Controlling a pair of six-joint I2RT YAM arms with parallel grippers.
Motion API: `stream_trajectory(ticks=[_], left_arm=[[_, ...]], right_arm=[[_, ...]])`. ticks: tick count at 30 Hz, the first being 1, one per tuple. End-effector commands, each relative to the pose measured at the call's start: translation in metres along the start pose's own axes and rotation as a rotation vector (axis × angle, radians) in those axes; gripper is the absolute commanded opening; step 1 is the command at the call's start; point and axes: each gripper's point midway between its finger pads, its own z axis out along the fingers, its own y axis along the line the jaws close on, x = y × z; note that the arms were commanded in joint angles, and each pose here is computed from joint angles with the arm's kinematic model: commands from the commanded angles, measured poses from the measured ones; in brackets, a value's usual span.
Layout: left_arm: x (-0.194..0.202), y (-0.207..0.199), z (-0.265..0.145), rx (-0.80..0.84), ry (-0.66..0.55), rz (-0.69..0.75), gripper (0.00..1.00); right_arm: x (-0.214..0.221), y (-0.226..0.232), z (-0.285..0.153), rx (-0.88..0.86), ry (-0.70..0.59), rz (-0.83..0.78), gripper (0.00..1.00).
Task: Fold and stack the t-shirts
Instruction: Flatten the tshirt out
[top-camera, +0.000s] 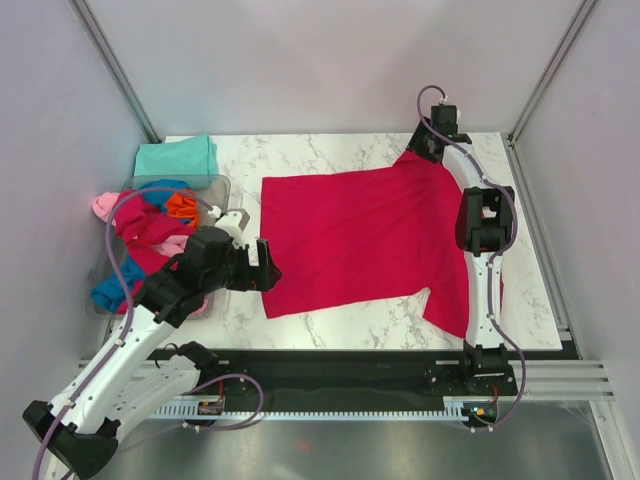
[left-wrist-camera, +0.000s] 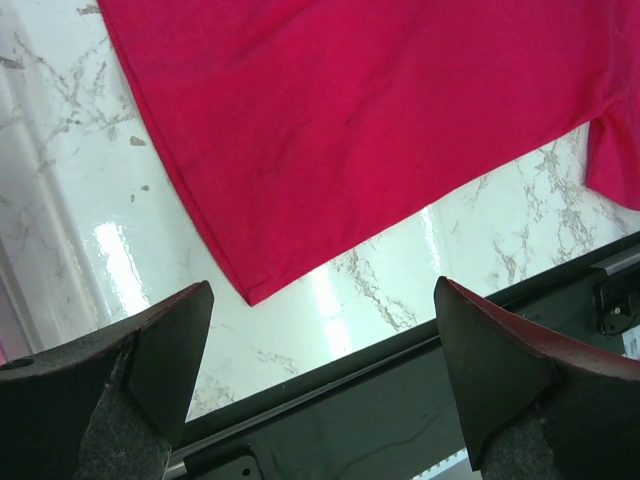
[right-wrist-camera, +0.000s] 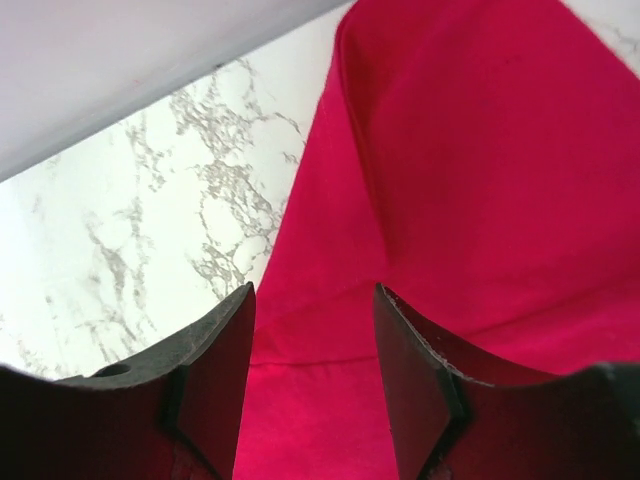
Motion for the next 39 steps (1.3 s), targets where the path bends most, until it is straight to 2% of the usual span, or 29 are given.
stream_trajectory(ticks=[1,8,22,29,39], left_arm=[[-0.009,0.005,-0.008,-0.034,-0.061,-0.009,1.0],[-0.009,0.006,-0.007,-0.039,-0.058,-0.007,1.0],[-0.008,0.005,-0.003,-0.032,-0.046,-0.005,0.99],[-0.009,0.004,-0.002,-0.026,-0.045,-0.003,1.0],[-0.009,0.003,-0.002,-0.018,-0.047,-0.004,1.0]], right_arm=[[-0.013,-0.005,0.008,0.049,-0.075,0.021,0.58],[-0.003,-0.016,0.016,0.093,-0.087,0.017,0.57],[0.009,-0.018,0.038,0.068,-0.082,0.015,0.54],[0.012,-0.013,0.044,0.037,-0.076,0.03,0.43],[0.004,0.0,0.032,0.006,-0.092,0.015,0.45]])
